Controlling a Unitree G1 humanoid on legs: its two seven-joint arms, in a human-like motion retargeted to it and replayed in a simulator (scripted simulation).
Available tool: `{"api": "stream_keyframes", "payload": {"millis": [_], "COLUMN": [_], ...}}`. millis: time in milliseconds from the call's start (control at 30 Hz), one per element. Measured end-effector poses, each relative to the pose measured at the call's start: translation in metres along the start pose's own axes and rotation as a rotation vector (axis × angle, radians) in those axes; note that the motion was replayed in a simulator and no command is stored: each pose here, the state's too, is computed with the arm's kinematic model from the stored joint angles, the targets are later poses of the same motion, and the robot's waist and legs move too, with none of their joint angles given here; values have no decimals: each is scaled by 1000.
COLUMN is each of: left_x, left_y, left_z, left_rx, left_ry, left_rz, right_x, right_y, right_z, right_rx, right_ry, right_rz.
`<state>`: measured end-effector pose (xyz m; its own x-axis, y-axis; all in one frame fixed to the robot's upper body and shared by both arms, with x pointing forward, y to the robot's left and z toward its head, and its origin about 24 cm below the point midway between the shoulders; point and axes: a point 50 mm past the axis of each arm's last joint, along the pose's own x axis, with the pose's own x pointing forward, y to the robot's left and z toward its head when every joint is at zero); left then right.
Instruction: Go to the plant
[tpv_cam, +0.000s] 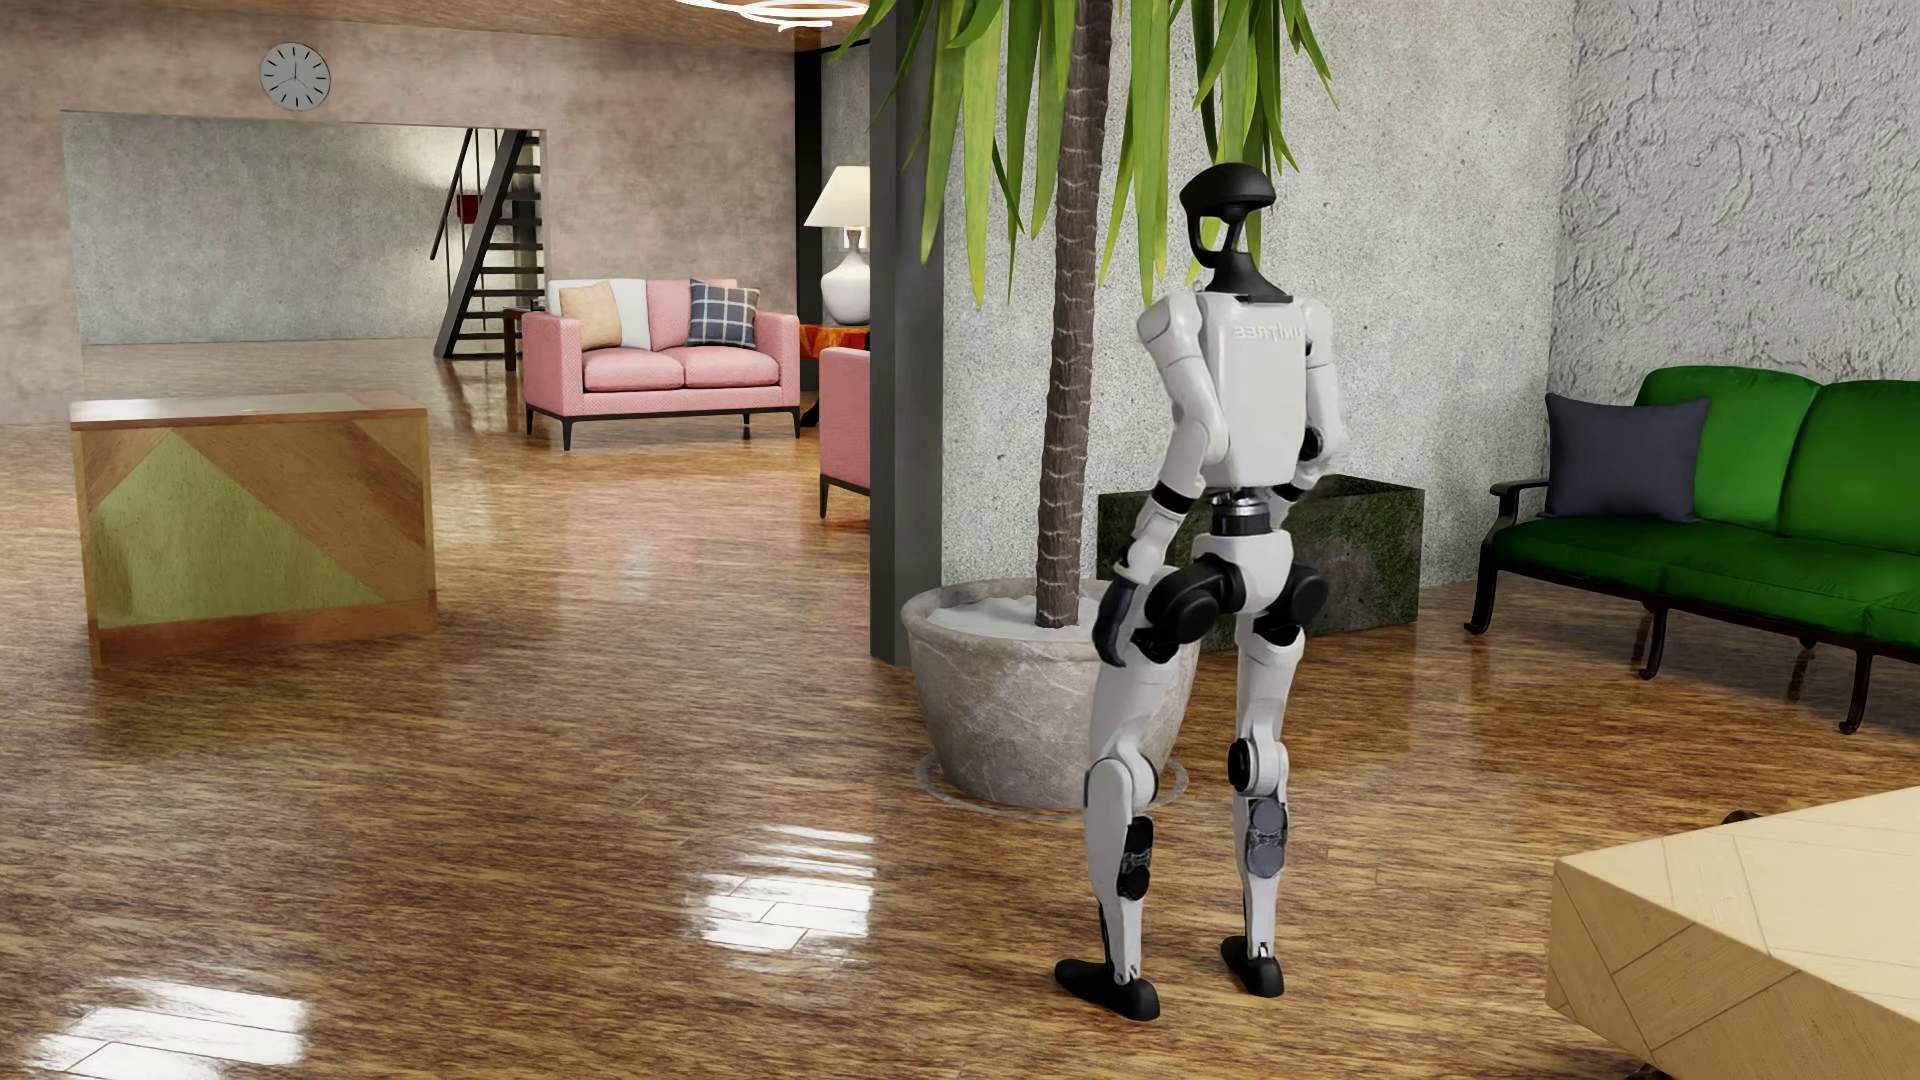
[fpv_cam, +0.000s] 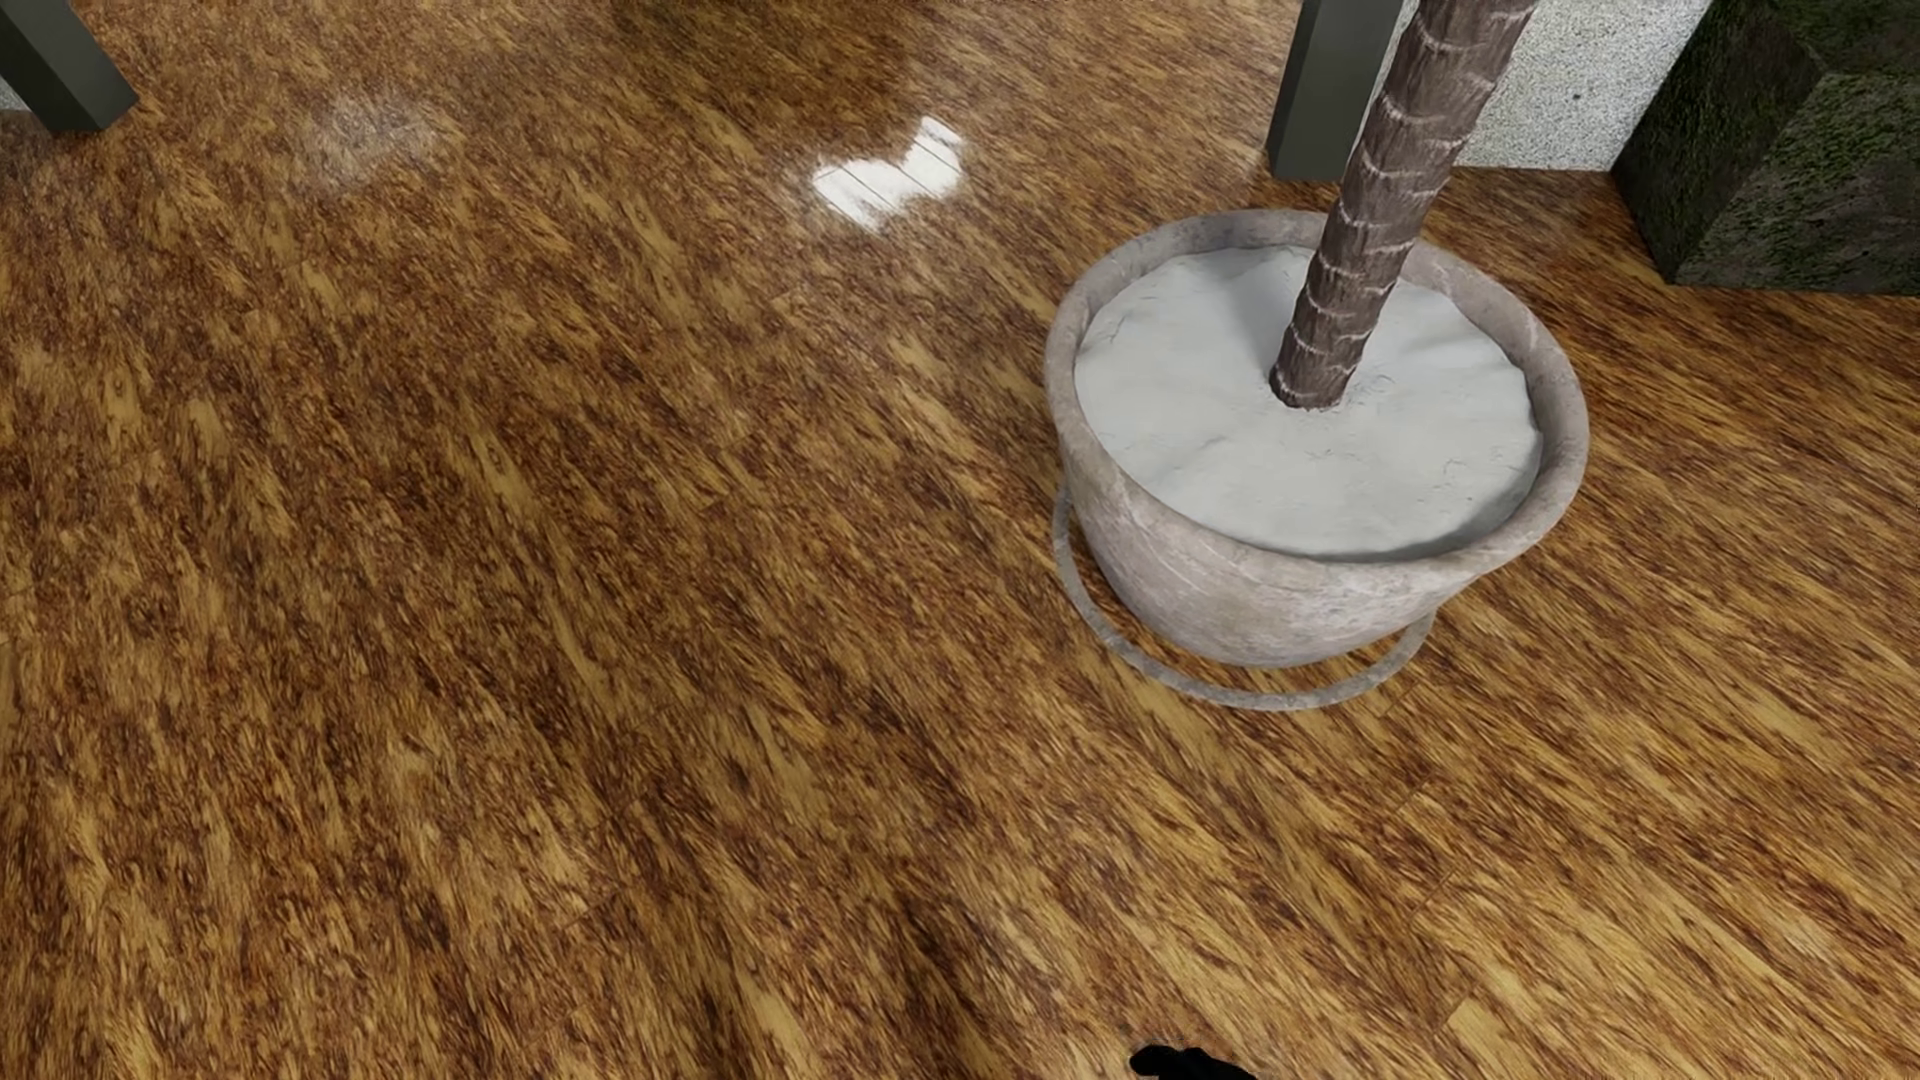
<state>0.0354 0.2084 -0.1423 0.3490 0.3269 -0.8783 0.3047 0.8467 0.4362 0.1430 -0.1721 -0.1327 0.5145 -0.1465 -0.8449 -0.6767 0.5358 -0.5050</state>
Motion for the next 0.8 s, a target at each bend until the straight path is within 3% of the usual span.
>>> {"api": "stream_keyframes", "payload": {"millis": [167,467,800], "left_x": [2,3,-4], "left_y": [2,4,-6], "left_z": [5,-16,-4], "left_rx": [-4,39,38], "left_ry": [-15,66,-24], "left_rz": [1,-3,-18], "right_x": [5,0,-3], "right_y": [15,15,-17], "right_z": [-11,-4,21], "right_rx": [-66,-56,-100], "right_ry": [72,-7,-134], "right_rz": [79,35,-47]}}
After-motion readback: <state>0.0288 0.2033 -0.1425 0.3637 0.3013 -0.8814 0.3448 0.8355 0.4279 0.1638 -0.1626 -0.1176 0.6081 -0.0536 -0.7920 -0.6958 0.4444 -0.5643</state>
